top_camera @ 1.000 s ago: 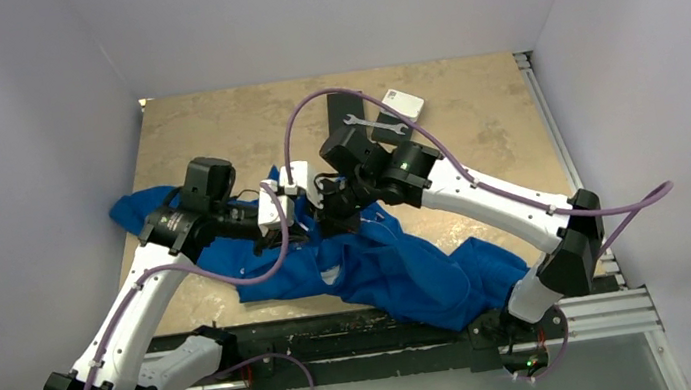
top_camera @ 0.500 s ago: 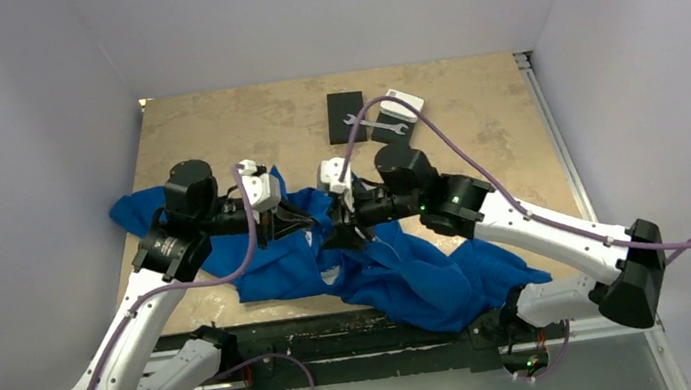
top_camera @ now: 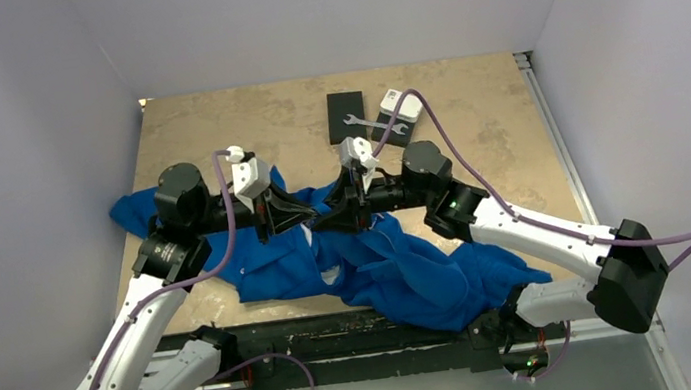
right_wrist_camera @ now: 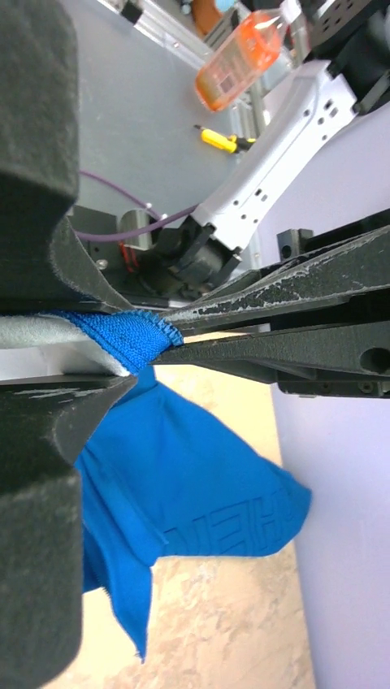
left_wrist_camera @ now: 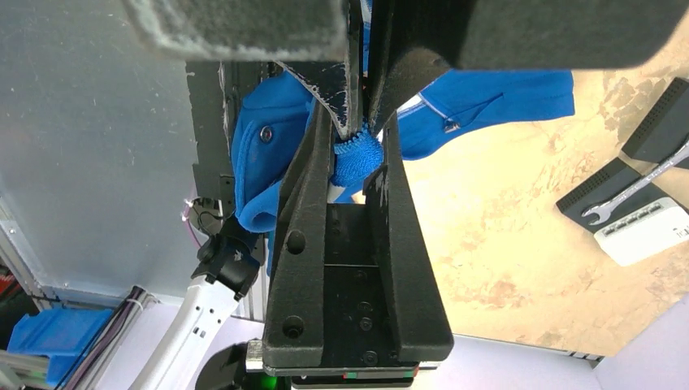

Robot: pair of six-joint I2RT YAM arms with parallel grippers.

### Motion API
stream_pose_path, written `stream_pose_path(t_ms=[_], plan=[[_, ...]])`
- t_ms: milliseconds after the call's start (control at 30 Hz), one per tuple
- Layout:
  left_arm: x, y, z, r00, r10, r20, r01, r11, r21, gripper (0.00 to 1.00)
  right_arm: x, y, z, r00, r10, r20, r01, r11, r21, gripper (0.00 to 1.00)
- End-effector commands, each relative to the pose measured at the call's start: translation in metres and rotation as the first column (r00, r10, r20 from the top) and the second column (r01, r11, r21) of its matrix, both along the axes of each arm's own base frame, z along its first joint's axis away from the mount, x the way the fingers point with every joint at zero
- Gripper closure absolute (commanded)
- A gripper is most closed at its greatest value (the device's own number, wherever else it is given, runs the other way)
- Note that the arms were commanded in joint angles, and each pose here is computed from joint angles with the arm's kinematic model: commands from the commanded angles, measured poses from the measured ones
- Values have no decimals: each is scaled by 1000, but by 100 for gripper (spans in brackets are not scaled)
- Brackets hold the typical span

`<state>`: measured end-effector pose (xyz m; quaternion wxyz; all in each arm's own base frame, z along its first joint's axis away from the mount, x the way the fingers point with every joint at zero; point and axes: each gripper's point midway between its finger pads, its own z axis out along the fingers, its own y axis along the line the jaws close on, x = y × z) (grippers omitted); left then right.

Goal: Zip up the jacket

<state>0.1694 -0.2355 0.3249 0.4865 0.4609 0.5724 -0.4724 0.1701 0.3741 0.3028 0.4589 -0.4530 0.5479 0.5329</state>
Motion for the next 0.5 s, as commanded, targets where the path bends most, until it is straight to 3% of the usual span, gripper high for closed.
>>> stream_pose_path(t_ms=[0,67,167,367,467], plan=[[0,-1,20,999,33,17,-31,996,-82,100,-13,-4,33,998,54,25,-57,986,158,74],[1,-1,20,999,41,17,-39,996,-84,100,-13,-4,30,998,58,20,-60,985,163,88],[0,1,18,999,45,23,-43,996,-73,100,-12,-10,28,999,37,9,-38,985,167,100],[0,3,8,998,45,36,-44,998,-35,98,-10,-30,36,1000,-1,15,-2,982,190,100],[11,6,2,994,94,47,-94,996,5,46,-5,-27,24,1000,-5,8,4,993,114,100]])
